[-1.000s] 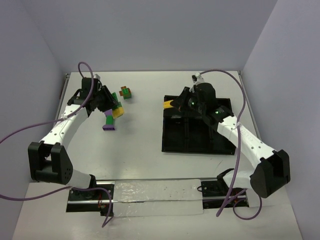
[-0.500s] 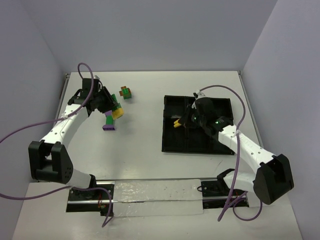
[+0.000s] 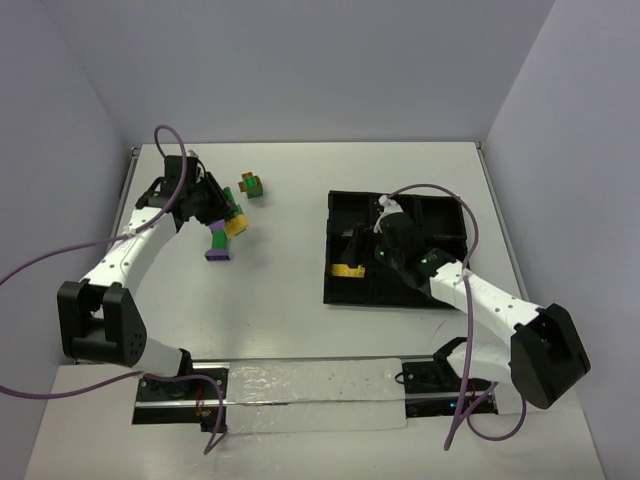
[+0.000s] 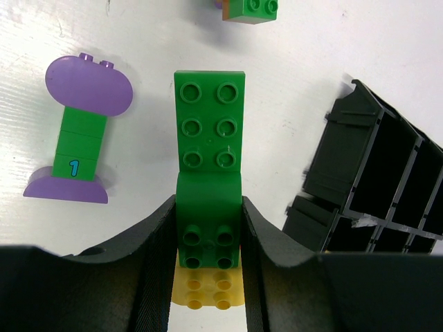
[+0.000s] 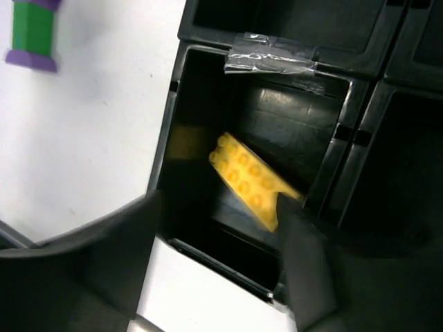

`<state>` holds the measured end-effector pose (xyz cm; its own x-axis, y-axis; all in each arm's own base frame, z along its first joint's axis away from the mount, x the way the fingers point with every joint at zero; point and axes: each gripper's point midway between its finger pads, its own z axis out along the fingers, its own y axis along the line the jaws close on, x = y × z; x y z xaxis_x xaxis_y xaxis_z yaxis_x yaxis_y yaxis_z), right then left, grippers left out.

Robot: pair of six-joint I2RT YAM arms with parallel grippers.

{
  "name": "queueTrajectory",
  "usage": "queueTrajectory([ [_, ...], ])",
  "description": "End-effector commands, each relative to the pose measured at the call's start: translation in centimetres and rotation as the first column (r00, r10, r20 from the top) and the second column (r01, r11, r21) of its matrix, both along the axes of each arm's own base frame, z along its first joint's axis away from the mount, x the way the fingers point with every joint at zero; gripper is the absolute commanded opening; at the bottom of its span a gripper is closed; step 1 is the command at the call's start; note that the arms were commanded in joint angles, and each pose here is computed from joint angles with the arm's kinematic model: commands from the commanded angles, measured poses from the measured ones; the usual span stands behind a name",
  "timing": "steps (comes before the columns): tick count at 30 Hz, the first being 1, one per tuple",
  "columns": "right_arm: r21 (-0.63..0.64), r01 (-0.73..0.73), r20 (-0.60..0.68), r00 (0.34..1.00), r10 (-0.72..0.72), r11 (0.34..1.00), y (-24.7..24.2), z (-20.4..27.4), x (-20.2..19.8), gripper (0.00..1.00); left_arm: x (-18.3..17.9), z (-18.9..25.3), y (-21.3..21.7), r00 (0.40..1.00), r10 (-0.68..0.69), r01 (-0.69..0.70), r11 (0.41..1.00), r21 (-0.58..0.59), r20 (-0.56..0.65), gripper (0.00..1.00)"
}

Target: Sort the legos into containers by color

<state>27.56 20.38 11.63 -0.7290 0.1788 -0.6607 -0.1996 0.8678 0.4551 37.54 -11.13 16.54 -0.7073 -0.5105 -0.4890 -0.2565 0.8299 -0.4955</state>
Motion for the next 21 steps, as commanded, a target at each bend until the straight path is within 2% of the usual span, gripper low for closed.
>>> queueTrajectory([
  [1,0.018,0.024,0.136,0.990,-0.026,1.000,-0.3,3.6,1.0,0.78,1.7,2.5,-0.4,0.998,0.010,-0.008,0.999,-0.037,0.062,0.00],
  [5,0.004,0.011,0.176,0.984,-0.012,1.000,-0.4,6.4,1.3,0.75,1.8,2.9,-1.2,0.997,-0.006,0.012,0.997,-0.079,0.080,0.00],
  [12,0.054,-0.170,0.237,0.959,0.152,0.984,5.1,12.3,1.1,0.71,1.7,1.7,-2.2,0.998,0.034,-0.030,0.997,-0.072,0.048,0.00],
  [17,0.064,-0.351,0.199,0.922,0.333,0.934,11.1,12.5,-0.2,0.71,0.8,1.2,-3.9,0.999,0.043,-0.039,0.984,-0.174,0.020,0.00],
  [21,0.165,-0.446,0.147,0.893,0.425,0.880,14.4,12.3,-1.0,0.72,0.3,0.8,-4.1,0.998,0.057,-0.052,0.977,-0.209,0.017,0.00],
])
